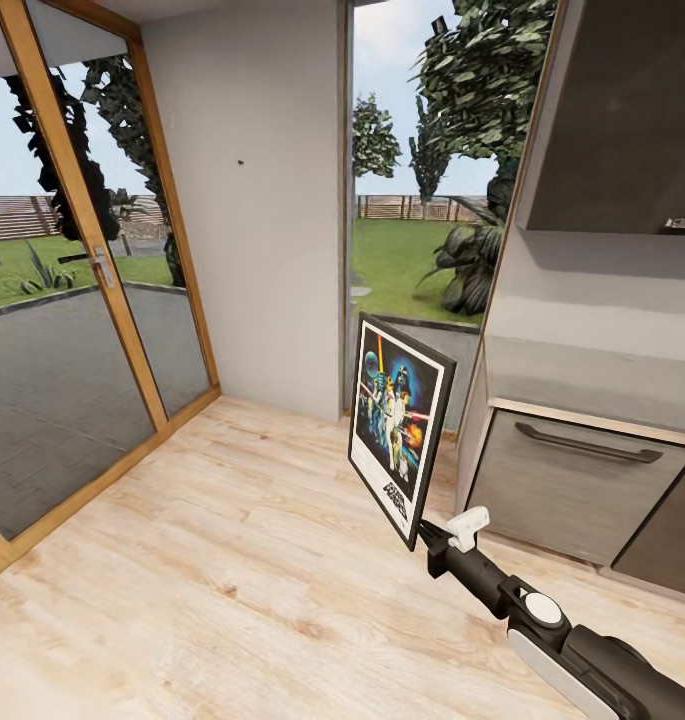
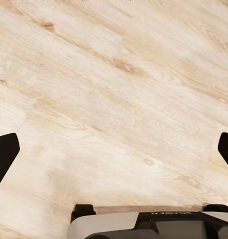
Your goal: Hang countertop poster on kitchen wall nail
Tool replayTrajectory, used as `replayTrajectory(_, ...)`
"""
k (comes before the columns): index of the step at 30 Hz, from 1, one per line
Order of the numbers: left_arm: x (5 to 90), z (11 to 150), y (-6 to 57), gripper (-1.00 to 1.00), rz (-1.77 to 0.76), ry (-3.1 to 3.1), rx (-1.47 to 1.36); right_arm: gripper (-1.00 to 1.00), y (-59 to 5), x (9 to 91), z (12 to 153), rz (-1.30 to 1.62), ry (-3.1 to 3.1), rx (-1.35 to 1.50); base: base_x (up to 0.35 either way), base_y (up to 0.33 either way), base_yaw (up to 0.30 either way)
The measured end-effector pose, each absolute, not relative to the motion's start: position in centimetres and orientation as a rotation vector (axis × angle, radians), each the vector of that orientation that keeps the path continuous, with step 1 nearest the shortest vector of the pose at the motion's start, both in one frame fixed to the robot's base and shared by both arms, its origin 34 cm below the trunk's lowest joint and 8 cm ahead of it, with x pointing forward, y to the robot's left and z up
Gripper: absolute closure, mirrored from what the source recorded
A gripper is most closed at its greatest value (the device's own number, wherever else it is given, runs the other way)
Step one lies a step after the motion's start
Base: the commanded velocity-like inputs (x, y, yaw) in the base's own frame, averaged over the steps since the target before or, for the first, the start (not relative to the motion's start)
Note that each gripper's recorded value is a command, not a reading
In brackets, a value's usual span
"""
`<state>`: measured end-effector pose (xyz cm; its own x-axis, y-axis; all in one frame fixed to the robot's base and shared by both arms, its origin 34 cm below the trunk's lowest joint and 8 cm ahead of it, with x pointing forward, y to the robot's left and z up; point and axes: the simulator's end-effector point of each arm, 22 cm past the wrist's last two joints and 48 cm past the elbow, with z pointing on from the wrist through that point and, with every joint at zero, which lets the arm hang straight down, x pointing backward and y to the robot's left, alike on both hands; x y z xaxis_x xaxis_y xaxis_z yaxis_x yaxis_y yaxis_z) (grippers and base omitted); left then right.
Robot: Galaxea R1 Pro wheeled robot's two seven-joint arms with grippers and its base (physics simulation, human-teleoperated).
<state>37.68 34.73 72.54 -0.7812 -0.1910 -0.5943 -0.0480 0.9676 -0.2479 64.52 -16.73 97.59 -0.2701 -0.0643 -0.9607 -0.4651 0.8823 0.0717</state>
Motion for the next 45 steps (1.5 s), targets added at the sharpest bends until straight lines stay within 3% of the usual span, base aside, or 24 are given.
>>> replayTrajectory(16, 37.87, 72.74, 34.84, -1.0, -0.282, 2.444, -0.16, 1.0, -16.69, 64.45, 97.59, 0.405, 1.819, -0.399, 0.171, 0.146, 0.0)
replayTrajectory(45, 37.86, 72.78, 35.16, -1.0, -0.277, 2.444, -0.162, 1.0, -16.53, 64.41, 97.59, 0.408, 1.818, -0.4, 0.231, 0.281, 0.0)
